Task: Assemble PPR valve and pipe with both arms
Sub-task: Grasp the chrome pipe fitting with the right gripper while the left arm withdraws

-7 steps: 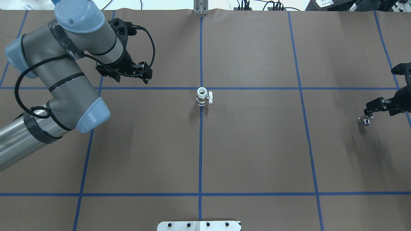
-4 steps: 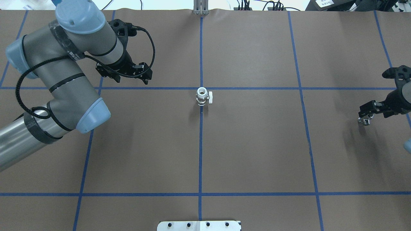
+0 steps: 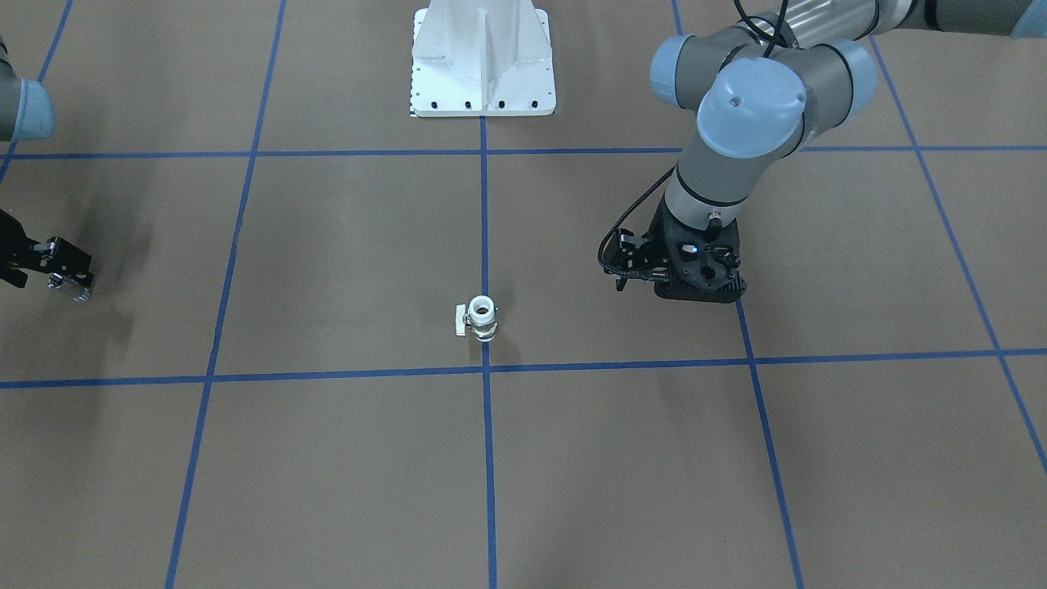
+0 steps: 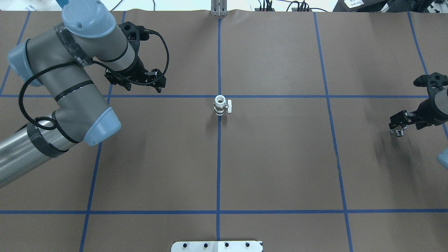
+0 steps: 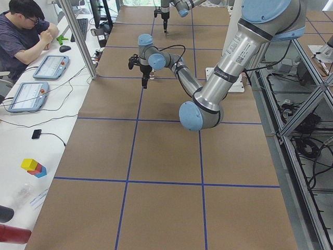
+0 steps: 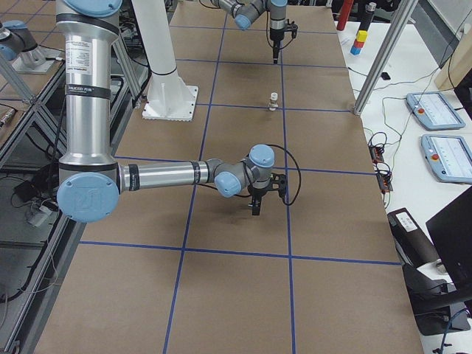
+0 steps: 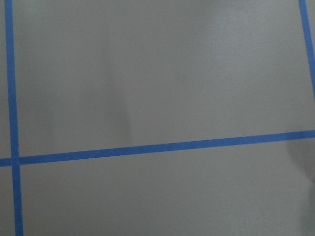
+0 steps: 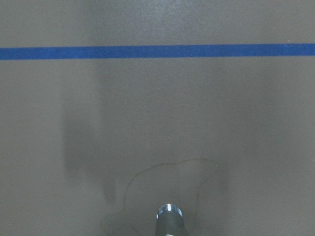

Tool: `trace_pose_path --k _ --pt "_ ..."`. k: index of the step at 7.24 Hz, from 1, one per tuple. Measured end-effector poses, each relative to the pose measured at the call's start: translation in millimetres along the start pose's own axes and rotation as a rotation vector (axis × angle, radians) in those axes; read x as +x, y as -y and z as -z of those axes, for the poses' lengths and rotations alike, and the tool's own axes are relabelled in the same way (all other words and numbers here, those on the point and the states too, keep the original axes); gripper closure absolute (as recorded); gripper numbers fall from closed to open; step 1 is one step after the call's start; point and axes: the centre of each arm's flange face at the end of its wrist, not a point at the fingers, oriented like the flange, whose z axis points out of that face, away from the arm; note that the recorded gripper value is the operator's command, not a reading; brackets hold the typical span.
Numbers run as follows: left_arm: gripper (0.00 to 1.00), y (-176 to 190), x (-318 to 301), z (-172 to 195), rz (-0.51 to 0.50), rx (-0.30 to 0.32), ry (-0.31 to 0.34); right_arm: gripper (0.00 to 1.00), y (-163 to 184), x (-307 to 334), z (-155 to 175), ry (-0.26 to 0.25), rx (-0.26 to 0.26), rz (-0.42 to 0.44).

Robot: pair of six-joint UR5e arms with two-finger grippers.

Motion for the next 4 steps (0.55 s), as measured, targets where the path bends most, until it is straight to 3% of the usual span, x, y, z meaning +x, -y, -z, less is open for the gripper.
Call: trace_pose_path --k 4 --pt "0.00 0.3 -0.2 0.5 -0.001 0.001 0.000 0.34 3.1 -3.5 -4.1 0.004 -0.008 0.002"
